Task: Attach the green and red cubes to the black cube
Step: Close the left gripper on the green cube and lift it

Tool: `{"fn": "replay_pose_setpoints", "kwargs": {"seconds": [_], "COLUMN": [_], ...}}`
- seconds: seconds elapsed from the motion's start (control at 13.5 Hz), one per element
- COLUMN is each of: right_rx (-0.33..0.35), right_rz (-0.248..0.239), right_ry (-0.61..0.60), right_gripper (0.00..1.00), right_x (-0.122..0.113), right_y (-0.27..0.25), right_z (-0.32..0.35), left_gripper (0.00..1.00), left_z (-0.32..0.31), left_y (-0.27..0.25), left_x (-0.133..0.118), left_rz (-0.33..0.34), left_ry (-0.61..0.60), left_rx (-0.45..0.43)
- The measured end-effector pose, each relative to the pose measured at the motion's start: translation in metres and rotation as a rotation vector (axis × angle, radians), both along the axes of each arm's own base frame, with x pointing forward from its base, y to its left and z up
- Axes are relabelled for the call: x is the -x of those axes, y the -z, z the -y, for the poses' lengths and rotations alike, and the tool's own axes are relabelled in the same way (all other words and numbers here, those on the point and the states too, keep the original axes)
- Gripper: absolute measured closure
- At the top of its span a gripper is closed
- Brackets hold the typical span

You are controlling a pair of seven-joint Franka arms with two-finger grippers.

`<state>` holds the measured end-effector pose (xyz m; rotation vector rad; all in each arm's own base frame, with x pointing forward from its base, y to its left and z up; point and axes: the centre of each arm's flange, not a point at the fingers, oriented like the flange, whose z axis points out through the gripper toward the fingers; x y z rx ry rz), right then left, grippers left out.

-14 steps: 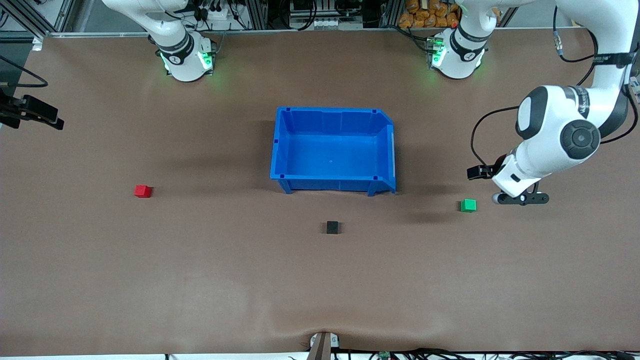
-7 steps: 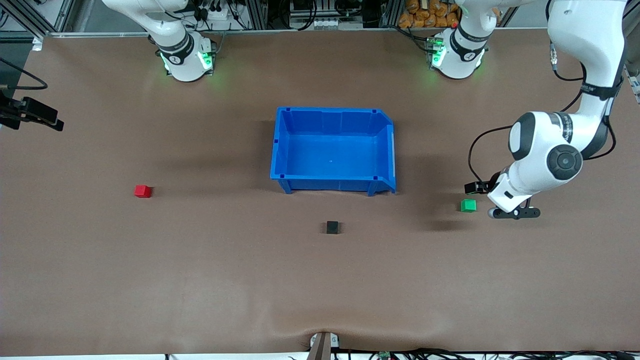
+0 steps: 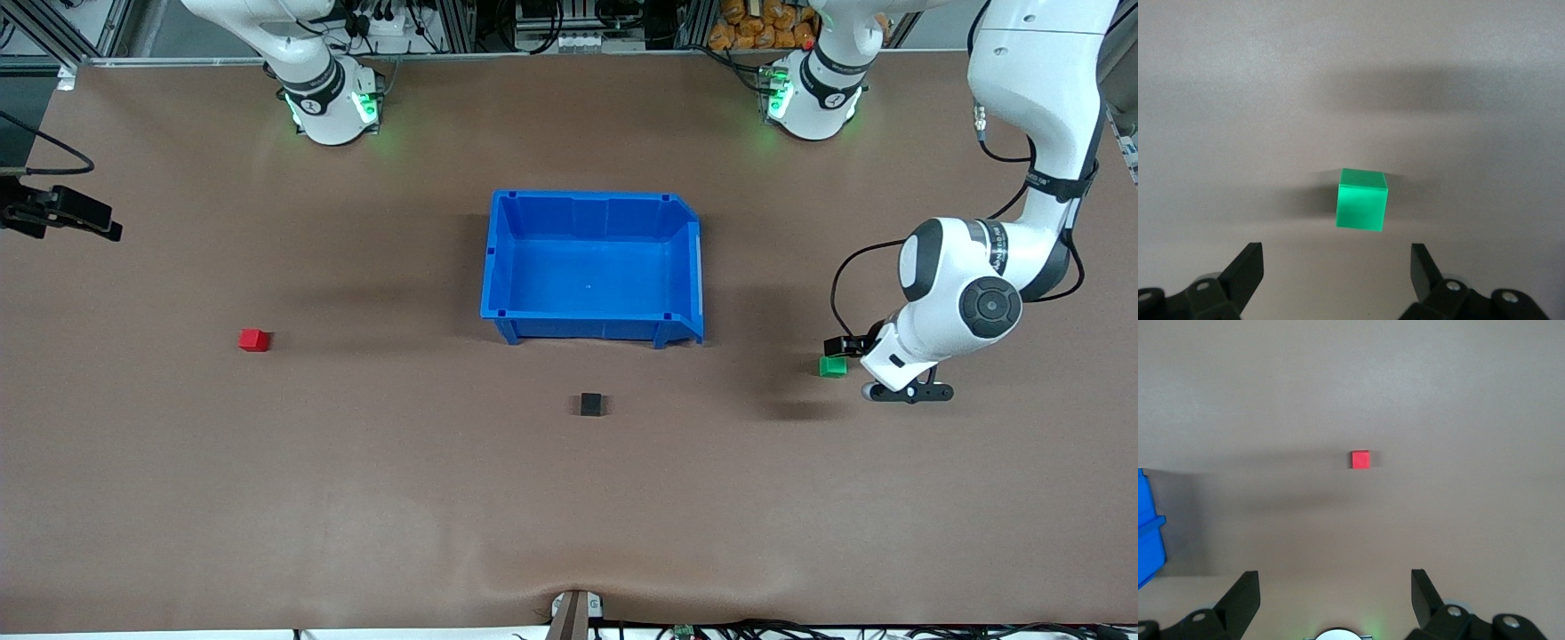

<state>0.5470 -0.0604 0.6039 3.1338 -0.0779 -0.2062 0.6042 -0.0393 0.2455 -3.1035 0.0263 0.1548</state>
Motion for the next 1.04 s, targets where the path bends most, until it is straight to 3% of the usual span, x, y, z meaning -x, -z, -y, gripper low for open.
{"fn": "replay_pose_setpoints", "kwargs": {"seconds": [0.59,1.04], "right_rx": [0.0,0.01], "right_rz": [-0.05,-0.059], "right_ry": [0.03,0.04], "right_gripper": [0.0,0.0], "right_x": [-0.011,-0.02], "right_y": [0.028,0.044], "right_z": [0.017,0.024], "left_gripper": [0.17,0.22], "left_z": [0.004,0.006], "left_y": [0.032,0.05], "left_x": [-0.017,-0.019], "left_rz": [0.022,0.006], "left_ry": [0.002,0.002], "left_rx": [0.018,0.022]}}
